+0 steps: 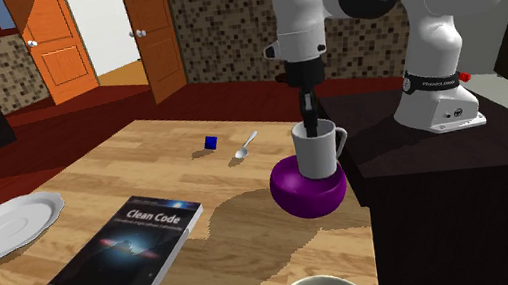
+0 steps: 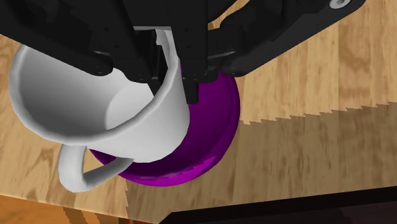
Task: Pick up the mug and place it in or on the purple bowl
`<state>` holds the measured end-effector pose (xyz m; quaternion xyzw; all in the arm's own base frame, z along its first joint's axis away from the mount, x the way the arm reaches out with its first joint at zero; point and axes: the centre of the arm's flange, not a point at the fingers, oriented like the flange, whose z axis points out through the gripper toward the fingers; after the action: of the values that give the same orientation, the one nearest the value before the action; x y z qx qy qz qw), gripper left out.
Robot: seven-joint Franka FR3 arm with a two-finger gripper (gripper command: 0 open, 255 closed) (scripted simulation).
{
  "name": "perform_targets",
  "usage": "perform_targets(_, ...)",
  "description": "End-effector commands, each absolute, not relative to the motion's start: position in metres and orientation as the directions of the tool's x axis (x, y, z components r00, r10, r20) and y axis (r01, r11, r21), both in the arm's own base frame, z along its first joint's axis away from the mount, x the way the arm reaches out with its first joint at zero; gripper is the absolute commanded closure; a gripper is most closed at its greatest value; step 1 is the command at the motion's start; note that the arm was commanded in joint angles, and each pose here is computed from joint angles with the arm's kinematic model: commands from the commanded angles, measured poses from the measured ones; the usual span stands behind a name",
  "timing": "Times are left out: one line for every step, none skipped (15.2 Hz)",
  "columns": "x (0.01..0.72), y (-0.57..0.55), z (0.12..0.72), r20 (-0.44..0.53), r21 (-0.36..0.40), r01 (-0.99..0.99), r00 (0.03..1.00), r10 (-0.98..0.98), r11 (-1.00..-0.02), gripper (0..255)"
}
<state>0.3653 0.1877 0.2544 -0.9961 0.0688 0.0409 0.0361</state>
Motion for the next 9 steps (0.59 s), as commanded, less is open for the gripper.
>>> perform_targets(0.3652,0.1874,0.2533,-0.086,-0.067,-0.14,0.987,-0.134,-0.988,255)
perform_targets(0.3652,0.1874,0.2533,-0.086,-0.067,-0.14,0.987,-0.134,-0.988,255)
perform_targets(0.3652,0.1874,0.2533,-0.086,-0.067,-0.14,0.987,-0.134,-0.988,255)
perform_targets(0.3652,0.1874,0.2533,-0.086,-0.067,-0.14,0.987,-0.134,-0.988,255)
perform_targets(0.3652,0.1874,0.2533,-0.086,-0.067,-0.14,0.987,-0.134,-0.988,255)
perform_targets(0.3652,0.1874,0.2533,-0.086,-0.067,-0.14,0.987,-0.134,-0.988,255)
perform_targets(0.3652,0.1874,0.2533,-0.086,-0.067,-0.14,0.987,-0.134,-0.988,0)
perform_targets(0.3653,0.1874,0.2534,-0.086,-0.067,-0.14,0.987,-0.134,-0.988,0)
perform_targets(0.3652,0.1874,0.2534,-0.086,-0.067,-0.14,0.987,-0.134,-0.988,0)
